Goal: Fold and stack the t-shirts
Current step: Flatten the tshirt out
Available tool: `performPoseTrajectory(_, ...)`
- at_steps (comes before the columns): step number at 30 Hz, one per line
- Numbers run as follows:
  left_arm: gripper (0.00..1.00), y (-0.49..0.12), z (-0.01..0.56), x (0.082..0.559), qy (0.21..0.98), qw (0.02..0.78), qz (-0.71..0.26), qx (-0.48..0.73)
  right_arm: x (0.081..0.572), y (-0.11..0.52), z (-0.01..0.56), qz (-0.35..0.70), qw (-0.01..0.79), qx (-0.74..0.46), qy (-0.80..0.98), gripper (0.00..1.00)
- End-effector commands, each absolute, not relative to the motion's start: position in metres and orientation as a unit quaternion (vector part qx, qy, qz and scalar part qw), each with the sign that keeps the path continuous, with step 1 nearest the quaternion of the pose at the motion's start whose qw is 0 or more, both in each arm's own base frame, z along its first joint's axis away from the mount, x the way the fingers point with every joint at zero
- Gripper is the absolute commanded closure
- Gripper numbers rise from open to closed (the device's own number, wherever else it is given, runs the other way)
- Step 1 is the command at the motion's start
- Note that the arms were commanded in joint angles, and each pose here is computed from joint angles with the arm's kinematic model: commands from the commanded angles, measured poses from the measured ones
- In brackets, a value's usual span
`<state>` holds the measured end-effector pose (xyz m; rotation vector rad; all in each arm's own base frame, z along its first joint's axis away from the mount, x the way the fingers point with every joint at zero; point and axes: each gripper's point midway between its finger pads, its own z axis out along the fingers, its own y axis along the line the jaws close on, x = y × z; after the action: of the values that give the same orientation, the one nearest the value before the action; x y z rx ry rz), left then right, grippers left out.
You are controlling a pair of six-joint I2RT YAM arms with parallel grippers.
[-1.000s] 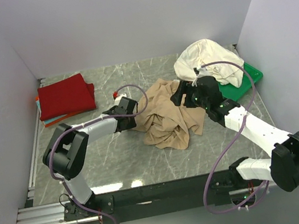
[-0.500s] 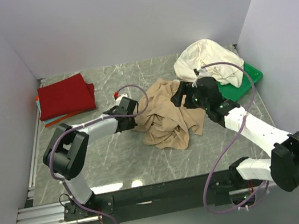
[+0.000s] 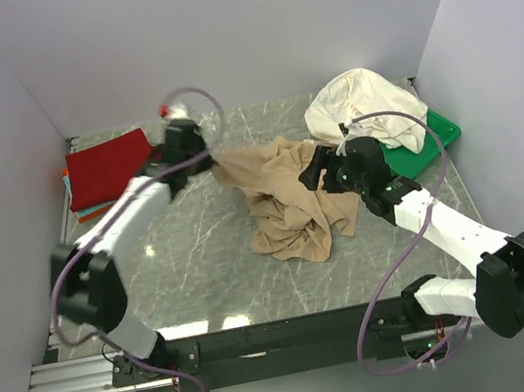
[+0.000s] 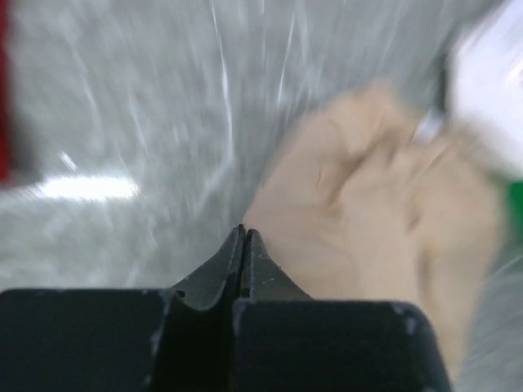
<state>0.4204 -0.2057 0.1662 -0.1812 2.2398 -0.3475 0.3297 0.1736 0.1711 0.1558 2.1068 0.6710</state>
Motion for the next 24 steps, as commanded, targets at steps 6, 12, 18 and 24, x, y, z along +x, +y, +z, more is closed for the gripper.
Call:
performPoseTrajectory(6, 1.0, -0.121, 0.309, 0.435, 0.793, 0.559, -0.201, -0.135, 0.293, 0.188, 0.143, 0.303, 0.393, 0.03, 0.868, 0.24)
performPoseTrajectory(12, 1.0, -0.097, 0.296, 0.432, 0.794, 0.551, -0.205, -0.153, 0.273, 0.201, 0.121, 0.303, 0.359, 0.004, 0.883, 0.24)
performPoseTrajectory(18, 1.0, -0.086, 0.298, 0.432, 0.794, 0.554, -0.195, -0.158, 0.252, 0.221, 0.103, 0.321, 0.32, -0.023, 0.891, 0.25)
performPoseTrajectory(24, 1.0, -0.079, 0.3, 0.431, 0.792, 0.557, -0.188, -0.161, 0.238, 0.223, 0.087, 0.308, 0.302, -0.023, 0.902, 0.25)
